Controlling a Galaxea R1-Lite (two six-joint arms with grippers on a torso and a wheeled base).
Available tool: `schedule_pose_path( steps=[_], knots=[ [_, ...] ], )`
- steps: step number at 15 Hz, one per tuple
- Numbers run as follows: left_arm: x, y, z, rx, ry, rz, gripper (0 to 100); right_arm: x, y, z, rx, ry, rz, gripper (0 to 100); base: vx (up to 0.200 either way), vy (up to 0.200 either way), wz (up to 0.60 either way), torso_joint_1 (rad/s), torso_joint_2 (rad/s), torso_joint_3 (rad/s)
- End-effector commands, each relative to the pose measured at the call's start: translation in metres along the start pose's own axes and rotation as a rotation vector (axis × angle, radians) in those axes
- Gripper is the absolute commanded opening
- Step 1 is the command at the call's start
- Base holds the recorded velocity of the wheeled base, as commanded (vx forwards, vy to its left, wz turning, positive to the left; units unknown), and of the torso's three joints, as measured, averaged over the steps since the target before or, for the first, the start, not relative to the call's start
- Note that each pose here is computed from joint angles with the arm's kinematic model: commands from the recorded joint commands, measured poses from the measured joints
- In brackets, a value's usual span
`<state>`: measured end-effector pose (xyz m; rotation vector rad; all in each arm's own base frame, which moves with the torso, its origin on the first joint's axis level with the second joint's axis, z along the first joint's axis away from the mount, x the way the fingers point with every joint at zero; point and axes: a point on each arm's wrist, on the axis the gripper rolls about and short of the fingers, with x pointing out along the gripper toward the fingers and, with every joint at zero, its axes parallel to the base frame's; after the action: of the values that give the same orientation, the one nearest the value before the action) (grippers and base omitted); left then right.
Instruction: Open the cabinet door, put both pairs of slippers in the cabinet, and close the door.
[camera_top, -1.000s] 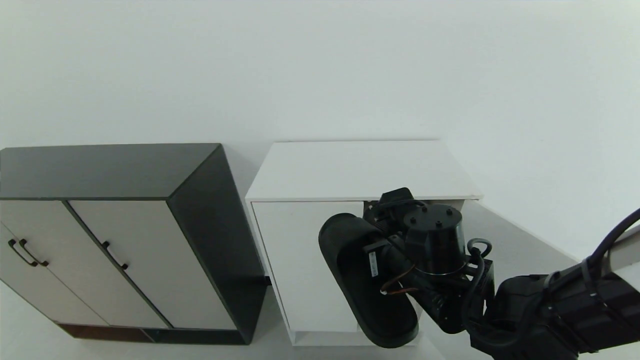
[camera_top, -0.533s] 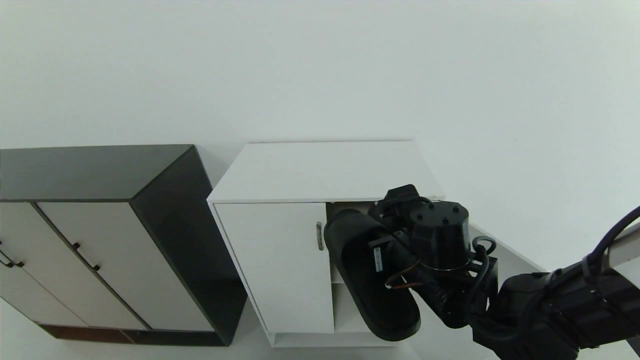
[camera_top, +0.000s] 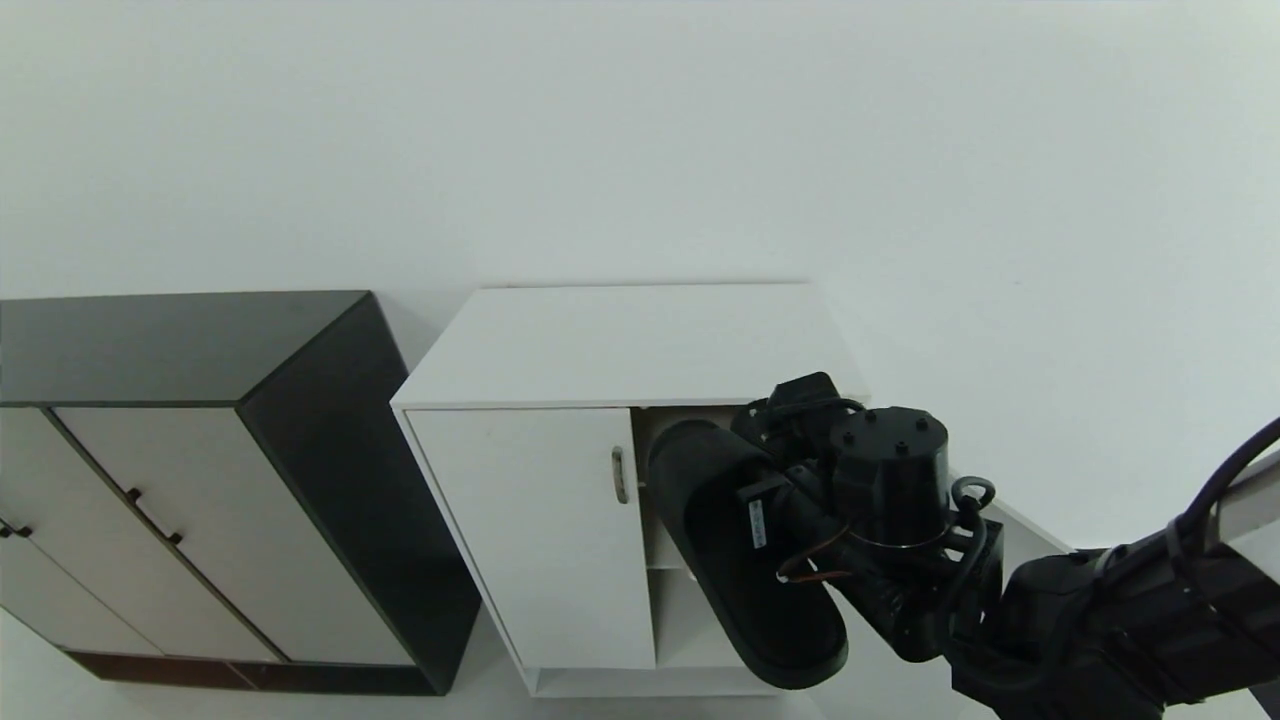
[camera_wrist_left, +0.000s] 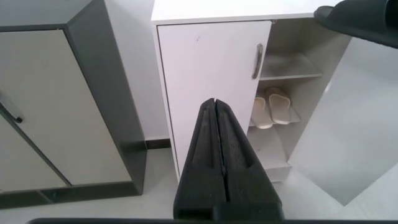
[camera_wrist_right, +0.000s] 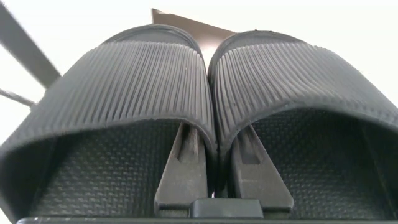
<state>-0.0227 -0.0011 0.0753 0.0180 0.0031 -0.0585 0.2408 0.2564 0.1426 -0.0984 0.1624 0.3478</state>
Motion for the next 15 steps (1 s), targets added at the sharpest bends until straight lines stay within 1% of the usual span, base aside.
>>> schedule_pose_path(
  steps=[1,9,12,15],
  knots=[
    [0.0001,0.0,0.0,0.0,0.001,0.0,0,0.0,-0.0001,-0.0002,0.0,0.0,0.0,0,0.0,0.0,0.0,0.0,0.0,0.0],
    [0.0001,0.0,0.0,0.0,0.001,0.0,0,-0.0002,-0.0001,-0.0024,-0.003,0.007,0.006,0,0.0,0.0,0.0,-0.006,0.01,0.008],
    [0.0001,0.0,0.0,-0.001,0.001,0.0,0,-0.0005,-0.0003,-0.0019,-0.003,0.006,0.004,0,0.0,0.0,0.0,-0.145,0.34,0.191],
    [0.0001,0.0,0.0,-0.001,0.001,0.0,0,-0.0005,-0.0003,-0.0019,-0.003,0.006,0.004,0,0.0,0.0,0.0,-0.212,0.5,0.281]
  ],
)
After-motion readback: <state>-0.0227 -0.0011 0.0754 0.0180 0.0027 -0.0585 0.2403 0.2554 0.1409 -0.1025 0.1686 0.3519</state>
